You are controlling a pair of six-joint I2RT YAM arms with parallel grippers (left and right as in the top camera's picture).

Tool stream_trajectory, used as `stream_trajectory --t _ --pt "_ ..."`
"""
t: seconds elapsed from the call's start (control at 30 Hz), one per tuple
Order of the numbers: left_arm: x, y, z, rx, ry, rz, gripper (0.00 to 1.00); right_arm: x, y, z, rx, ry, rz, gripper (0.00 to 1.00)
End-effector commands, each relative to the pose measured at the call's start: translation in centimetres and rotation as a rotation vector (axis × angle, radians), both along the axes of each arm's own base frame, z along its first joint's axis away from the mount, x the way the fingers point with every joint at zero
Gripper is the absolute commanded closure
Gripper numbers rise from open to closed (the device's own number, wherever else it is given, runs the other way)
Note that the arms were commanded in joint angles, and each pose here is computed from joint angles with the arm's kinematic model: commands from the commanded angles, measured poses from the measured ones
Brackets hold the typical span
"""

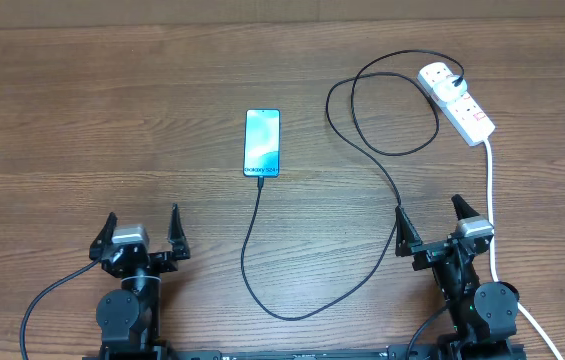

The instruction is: Plug charger to phone and switch on socket

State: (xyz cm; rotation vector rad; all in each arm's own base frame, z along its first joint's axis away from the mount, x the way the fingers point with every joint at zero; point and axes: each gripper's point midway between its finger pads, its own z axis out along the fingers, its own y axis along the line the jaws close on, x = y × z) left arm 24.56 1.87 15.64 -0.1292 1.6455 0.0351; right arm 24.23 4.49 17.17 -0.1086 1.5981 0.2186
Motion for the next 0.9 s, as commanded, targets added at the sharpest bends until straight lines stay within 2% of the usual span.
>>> stream_trajectory --t 0.0,0.13,0.87 --pt "-0.09 0.6 0.11 -0.008 -0.011 0.032 0.0 -0.02 0.07 -0.1 0.004 -0.006 0.003 0.0" --pt "-0.07 0.37 0.08 0.041 -0.004 0.015 0.0 -0.03 0.08 -0.1 0.003 -0.006 0.004 0.0" --pt "-0.04 0.09 0.1 0.039 -0.005 -0.001 0.0 -0.03 0.08 -0.1 0.004 -0.006 0.004 0.0"
